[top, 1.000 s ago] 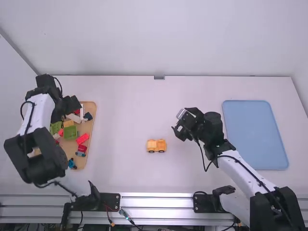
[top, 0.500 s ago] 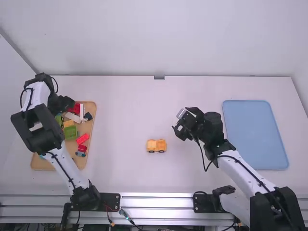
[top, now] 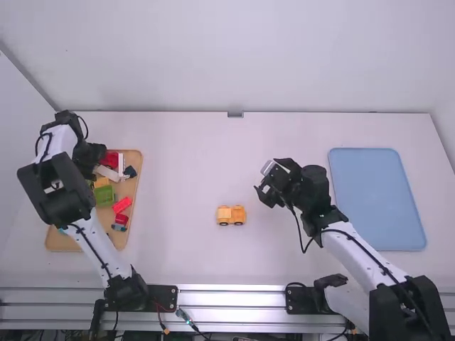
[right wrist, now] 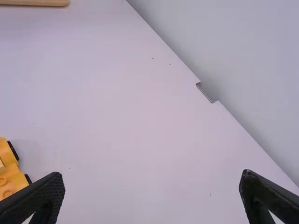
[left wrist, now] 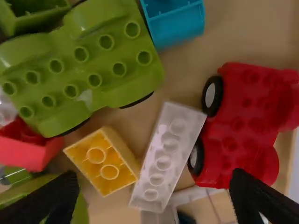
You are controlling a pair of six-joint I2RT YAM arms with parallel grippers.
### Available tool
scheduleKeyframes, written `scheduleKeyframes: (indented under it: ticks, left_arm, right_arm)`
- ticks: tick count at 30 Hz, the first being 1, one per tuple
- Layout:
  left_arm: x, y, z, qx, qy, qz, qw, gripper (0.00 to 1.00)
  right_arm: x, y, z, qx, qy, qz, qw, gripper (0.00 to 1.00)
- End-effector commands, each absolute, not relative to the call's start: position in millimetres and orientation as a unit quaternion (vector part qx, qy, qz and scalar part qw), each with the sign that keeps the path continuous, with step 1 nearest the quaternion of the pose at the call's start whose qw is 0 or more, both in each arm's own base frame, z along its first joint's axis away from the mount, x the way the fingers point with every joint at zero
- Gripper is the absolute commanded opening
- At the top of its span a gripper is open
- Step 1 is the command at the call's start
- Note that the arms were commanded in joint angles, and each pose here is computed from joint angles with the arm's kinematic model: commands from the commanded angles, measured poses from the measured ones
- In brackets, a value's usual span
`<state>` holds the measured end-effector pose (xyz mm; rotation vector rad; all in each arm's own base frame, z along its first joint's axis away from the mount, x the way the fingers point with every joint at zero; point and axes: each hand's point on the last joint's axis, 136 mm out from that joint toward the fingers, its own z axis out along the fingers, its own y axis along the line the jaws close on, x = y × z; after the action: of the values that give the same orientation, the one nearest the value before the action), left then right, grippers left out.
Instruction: Assemble lego blocks to make yellow taxi
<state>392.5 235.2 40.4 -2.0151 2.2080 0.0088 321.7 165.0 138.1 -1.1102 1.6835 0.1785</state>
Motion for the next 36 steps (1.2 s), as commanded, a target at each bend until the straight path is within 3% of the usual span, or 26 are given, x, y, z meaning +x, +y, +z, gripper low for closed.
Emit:
scheduleKeyframes:
  ticks: [1, 4, 8, 11, 12, 13, 18, 22, 31, 36]
  left_arm:
    - [387, 226, 27, -0.683, 0.728, -0.012, 0.057, 0.76]
    - [390, 218, 17, -0.681, 0.730, -0.032, 0.055, 0.80]
    - [385, 216, 12, -0.690, 0.722, -0.028, 0.048, 0.74]
    - [381, 214, 8, -0.692, 0.721, -0.026, 0.041, 0.65]
    - [379, 215, 7, -0.694, 0.718, -0.022, 0.040, 0.57]
    - [377, 216, 6, -0.704, 0.709, -0.014, 0.039, 0.57]
    - [381, 218, 8, -0.710, 0.702, -0.019, 0.048, 0.59]
    - [385, 221, 19, -0.710, 0.702, -0.018, 0.050, 0.77]
    - [384, 226, 36, -0.711, 0.702, -0.003, 0.051, 0.76]
    - [362, 223, 35, -0.739, 0.673, 0.032, 0.019, 0.75]
  right_arm:
    - [326, 166, 152, -0.462, 0.697, 0.070, 0.544, 0.99]
    - [326, 166, 152, -0.459, 0.699, 0.072, 0.544, 0.99]
    - [326, 166, 152, -0.459, 0.699, 0.072, 0.544, 0.99]
    - [326, 166, 152, -0.459, 0.699, 0.073, 0.543, 0.99]
    - [326, 166, 151, -0.459, 0.700, 0.073, 0.543, 0.99]
    - [326, 166, 151, -0.459, 0.700, 0.072, 0.542, 0.99]
    - [326, 166, 152, -0.460, 0.699, 0.072, 0.544, 0.99]
    - [326, 166, 152, -0.460, 0.699, 0.073, 0.543, 0.99]
    - [325, 167, 151, -0.460, 0.699, 0.074, 0.542, 0.99]
    - [325, 167, 152, -0.460, 0.699, 0.074, 0.542, 0.99]
